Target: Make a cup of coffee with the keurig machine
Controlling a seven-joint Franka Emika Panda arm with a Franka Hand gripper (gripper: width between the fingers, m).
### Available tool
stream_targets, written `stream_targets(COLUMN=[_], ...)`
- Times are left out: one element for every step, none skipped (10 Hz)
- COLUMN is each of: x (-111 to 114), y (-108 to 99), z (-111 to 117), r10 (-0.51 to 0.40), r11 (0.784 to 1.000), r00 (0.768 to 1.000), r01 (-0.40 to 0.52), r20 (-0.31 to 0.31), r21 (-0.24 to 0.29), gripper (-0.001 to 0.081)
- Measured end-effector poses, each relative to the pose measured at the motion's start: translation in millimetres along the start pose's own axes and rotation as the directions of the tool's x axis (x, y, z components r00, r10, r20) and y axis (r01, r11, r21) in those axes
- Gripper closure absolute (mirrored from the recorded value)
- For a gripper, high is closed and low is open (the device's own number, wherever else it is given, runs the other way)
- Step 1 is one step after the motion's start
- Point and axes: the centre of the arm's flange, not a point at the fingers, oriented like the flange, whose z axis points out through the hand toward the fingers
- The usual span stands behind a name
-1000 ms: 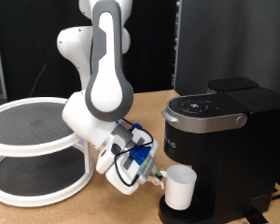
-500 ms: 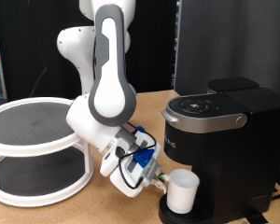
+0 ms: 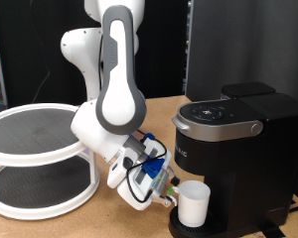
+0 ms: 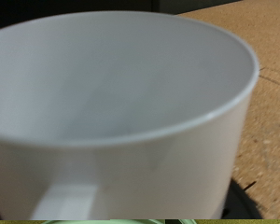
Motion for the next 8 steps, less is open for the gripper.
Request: stream_targets(x=[-0.4, -0.3, 0.1, 1.2, 1.1, -0.3, -2.1, -4.0], y=[-1.1, -3.2, -7.1, -11.7, -15.4, -17.4, -18.2, -18.9], z=[-1.3, -4.6, -10.5, -19.0, -29.3, -40.5, -52.2, -63.7], r10=[0.025, 0.041, 0.052, 0.060, 0.068, 0.078, 0.079, 0.082], r11=[1.000, 0.999, 0.998, 0.997, 0.996, 0.994, 0.993, 0.992], r00=[1.000, 0.999, 0.997, 0.996, 0.994, 0.991, 0.990, 0.989], r01=[-0.025, -0.042, -0.054, -0.063, -0.072, -0.085, -0.088, -0.093], r20=[0.017, 0.036, 0.055, 0.068, 0.085, 0.106, 0.119, 0.126], r21=[0.005, 0.012, 0.024, 0.040, 0.054, 0.064, 0.074, 0.087], gripper=[0.0260, 0.0082, 0.0025, 0.0025, 0.0004, 0.0004, -0.0001, -0.0001])
